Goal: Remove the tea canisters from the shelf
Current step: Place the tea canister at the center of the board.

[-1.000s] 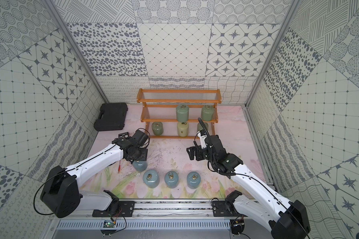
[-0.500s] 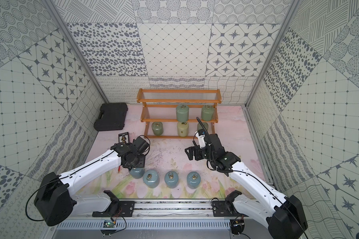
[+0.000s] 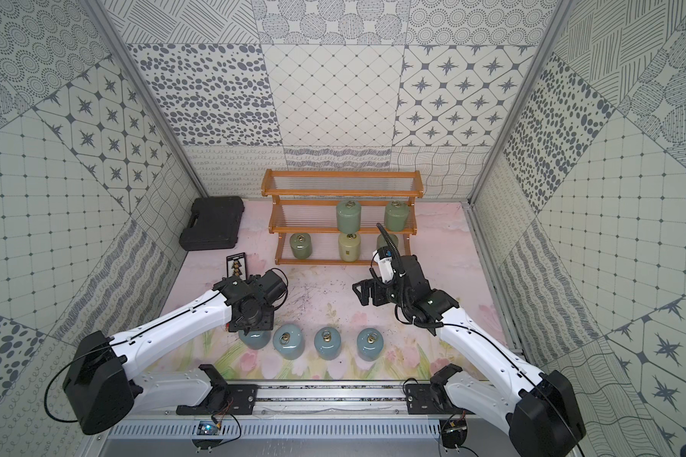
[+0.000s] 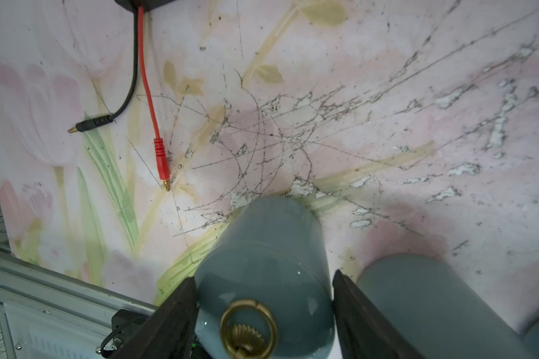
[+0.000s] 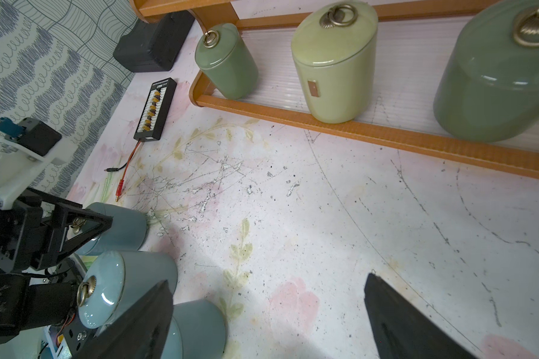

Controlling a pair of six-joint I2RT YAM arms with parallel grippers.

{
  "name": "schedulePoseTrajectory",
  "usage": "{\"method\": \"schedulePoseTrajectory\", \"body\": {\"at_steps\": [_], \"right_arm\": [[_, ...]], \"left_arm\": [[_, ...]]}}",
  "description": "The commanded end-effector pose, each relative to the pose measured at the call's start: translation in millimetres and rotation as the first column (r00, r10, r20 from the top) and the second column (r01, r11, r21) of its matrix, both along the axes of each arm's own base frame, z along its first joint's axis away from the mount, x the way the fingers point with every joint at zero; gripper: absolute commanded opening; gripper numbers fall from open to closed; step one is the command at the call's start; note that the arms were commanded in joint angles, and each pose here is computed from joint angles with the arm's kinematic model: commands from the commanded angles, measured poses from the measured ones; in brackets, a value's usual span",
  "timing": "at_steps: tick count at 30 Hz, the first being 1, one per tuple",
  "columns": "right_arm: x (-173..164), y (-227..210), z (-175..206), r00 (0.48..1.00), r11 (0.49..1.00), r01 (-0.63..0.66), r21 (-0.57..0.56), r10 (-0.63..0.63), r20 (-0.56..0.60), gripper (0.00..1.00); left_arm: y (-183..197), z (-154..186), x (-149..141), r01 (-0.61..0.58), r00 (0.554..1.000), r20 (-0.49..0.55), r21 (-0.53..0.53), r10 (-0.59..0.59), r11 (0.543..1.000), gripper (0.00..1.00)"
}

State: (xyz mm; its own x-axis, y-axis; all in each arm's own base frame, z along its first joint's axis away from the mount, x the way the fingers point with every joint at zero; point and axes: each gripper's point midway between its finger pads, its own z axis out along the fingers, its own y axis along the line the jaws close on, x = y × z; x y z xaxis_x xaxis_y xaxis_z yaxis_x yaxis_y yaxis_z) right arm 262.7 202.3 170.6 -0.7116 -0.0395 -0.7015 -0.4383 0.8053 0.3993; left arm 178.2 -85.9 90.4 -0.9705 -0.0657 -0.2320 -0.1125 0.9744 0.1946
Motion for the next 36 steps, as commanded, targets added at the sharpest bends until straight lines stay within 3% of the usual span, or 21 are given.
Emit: {"method": "schedulePoseTrajectory", "body": {"at_steps": [1, 10, 21, 25, 31, 33, 36], "right_arm": [[5.6, 3.6, 4.2, 0.999, 1.000, -0.018, 0.016, 0.017, 0.036, 1.00], [5.6, -0.7, 6.0, 0.999, 1.000, -0.004, 0.009, 0.003, 0.037, 1.00], [17.2, -11.4, 27.6, 0.993, 0.998, 0.058, -0.010, -0.057, 0.104, 1.00], [27.2, -20.4, 40.8, 0.979, 0.992, 0.123, -0.014, -0.119, 0.166, 1.00], [45.2, -22.7, 78.2, 0.934, 0.985, 0.169, 0.025, -0.168, 0.316, 1.00], [53.2, -19.9, 90.7, 0.916, 0.984, 0.175, 0.040, -0.177, 0.361, 1.00], [67.4, -8.5, 100.8, 0.908, 0.987, 0.158, 0.041, -0.162, 0.387, 1.00]], "left_arm": [[15.0, 3.8, -15.0, -0.048, 0.999, -0.016, 0.051, 0.049, 0.998, 0.72], [5.0, 8.3, -8.8, -0.043, 0.998, 0.052, -0.040, 0.045, 0.998, 0.77], [-24.3, 61.3, 49.6, 0.132, 0.955, 0.282, -0.109, -0.096, 0.985, 0.94], [-34.0, 82.7, 78.3, 0.213, 0.894, 0.433, -0.184, -0.115, 0.960, 0.99], [-41.4, 118.3, 106.4, 0.348, 0.715, 0.688, -0.197, -0.124, 0.916, 1.00], [-42.3, 125.1, 109.6, 0.378, 0.669, 0.732, -0.184, -0.130, 0.907, 1.00], [-42.7, 126.7, 112.8, 0.400, 0.635, 0.760, -0.168, -0.141, 0.901, 1.00]]}}
